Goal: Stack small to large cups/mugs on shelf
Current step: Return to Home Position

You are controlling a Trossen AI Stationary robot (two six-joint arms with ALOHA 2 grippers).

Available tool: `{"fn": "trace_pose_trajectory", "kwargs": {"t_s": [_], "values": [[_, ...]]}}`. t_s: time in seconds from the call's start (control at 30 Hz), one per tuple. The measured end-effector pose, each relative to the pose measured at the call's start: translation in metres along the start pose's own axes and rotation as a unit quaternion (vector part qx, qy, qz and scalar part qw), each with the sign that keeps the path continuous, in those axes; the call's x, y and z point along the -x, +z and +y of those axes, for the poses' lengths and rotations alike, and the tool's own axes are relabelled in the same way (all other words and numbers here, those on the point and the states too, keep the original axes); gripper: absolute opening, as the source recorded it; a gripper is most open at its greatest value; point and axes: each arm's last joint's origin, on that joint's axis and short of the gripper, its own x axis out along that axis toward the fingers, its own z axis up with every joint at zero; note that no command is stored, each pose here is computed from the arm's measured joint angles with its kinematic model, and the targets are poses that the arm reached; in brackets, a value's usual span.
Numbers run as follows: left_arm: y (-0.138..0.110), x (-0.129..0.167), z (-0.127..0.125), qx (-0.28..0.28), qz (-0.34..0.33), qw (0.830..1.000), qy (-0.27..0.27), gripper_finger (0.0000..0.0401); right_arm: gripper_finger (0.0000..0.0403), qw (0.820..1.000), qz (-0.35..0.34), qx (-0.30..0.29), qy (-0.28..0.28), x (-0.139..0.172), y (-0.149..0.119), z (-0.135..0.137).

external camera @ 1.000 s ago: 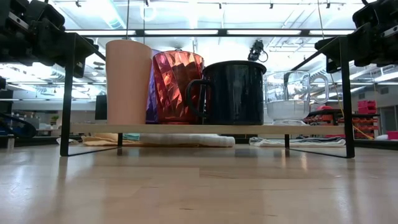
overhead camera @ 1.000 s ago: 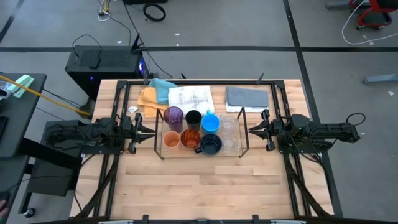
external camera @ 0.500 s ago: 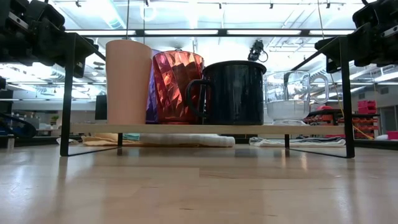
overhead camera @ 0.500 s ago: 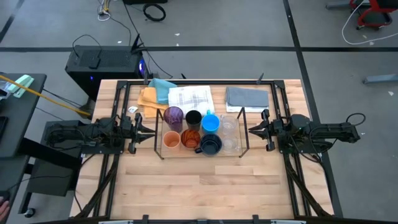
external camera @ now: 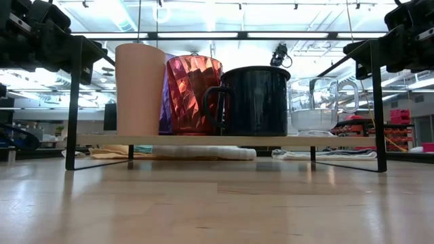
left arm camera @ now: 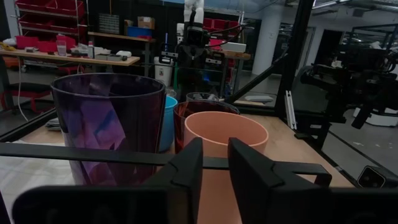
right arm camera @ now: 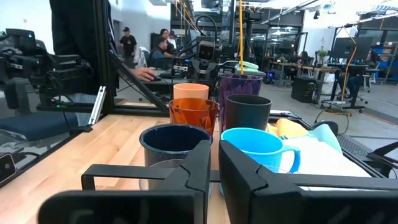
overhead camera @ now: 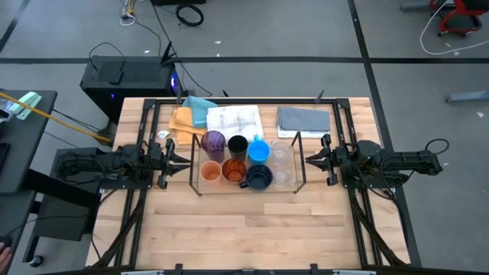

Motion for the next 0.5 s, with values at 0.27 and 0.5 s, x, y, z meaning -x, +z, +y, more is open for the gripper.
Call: {"fn": "trace_pose_trajectory", "kwargs": {"t_s": [0.27, 0.5], "values": [[0.0000, 0.0000, 0.0000, 0.000, 0.000, 1.000, 0.000, 0.0080, 0.0039, 1.000, 0.000, 0.000, 0.000, 0.0000, 0.0000, 0.0000], [0.0000, 0.0000, 0.0000, 0.000, 0.000, 1.000, 0.000, 0.0088, 0.0039, 1.000, 0.000, 0.000, 0.000, 0.0000, 0.0000, 0.0000]]}}
